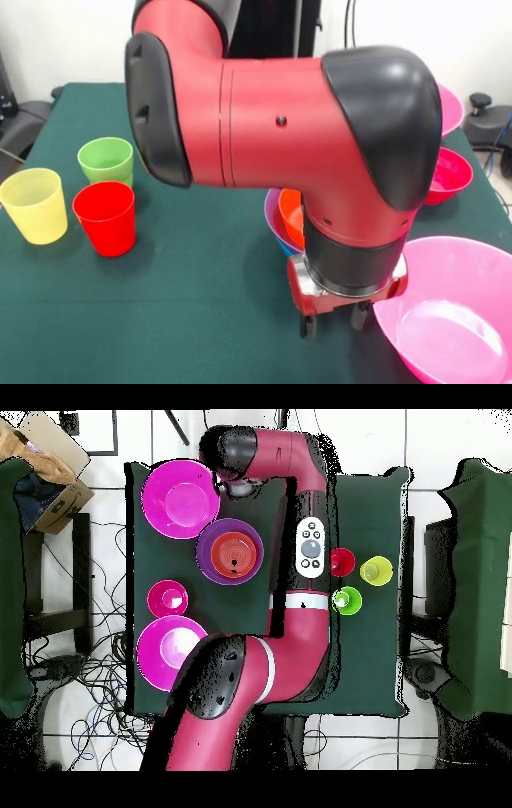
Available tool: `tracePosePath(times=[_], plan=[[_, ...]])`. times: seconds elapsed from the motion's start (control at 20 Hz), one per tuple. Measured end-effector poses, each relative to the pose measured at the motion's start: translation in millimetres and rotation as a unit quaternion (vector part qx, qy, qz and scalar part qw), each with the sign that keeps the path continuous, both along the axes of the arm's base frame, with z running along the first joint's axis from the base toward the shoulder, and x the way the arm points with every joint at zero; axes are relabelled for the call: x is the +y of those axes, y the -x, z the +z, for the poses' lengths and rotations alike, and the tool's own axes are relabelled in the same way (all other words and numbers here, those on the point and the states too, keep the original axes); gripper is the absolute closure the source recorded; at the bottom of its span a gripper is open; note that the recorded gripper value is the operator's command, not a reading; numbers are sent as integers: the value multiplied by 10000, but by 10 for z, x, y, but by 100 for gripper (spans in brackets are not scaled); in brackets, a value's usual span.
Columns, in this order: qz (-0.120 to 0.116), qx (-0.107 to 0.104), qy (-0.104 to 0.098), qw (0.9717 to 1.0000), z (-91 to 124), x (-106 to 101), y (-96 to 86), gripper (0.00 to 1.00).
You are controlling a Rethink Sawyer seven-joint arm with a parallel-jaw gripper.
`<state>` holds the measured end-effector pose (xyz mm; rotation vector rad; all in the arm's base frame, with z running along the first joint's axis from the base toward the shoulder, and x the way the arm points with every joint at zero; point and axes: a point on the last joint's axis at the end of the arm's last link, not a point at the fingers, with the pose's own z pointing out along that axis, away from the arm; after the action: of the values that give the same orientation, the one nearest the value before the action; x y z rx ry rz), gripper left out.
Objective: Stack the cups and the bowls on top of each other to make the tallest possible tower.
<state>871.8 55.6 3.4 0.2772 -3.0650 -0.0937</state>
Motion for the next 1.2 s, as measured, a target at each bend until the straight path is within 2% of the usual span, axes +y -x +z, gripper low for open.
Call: tracePosePath(times=[0.15,0.3,0.4,0.45,0.55,0.6,0.65,0.7,0.75,0.85,0.9,1.0,1.05,1.1,1.2], plan=[[10,89,-35,10000,-32,49,24,0],[-1,3,-90,10000,-9,93,-14,0],[-57,-434,-199,9988,42,121,-148,0],[-102,-675,-261,9973,80,125,-222,0],[-189,-1115,-368,9929,154,126,-359,0],[-223,-1262,-404,9909,185,123,-406,0],[-291,-1552,-466,9864,251,113,-496,0],[-334,-1727,-502,9831,297,103,-552,0],[-398,-1998,-546,9775,381,81,-637,0],[-446,-2195,-574,9729,469,56,-702,0],[-477,-2336,-587,9694,575,30,-755,0],[-474,-2355,-583,9690,633,24,-769,0],[-456,-2324,-585,9698,681,35,-768,0],[-439,-2269,-590,9711,700,49,-757,0],[-392,-2058,-602,9759,708,89,-707,0]])
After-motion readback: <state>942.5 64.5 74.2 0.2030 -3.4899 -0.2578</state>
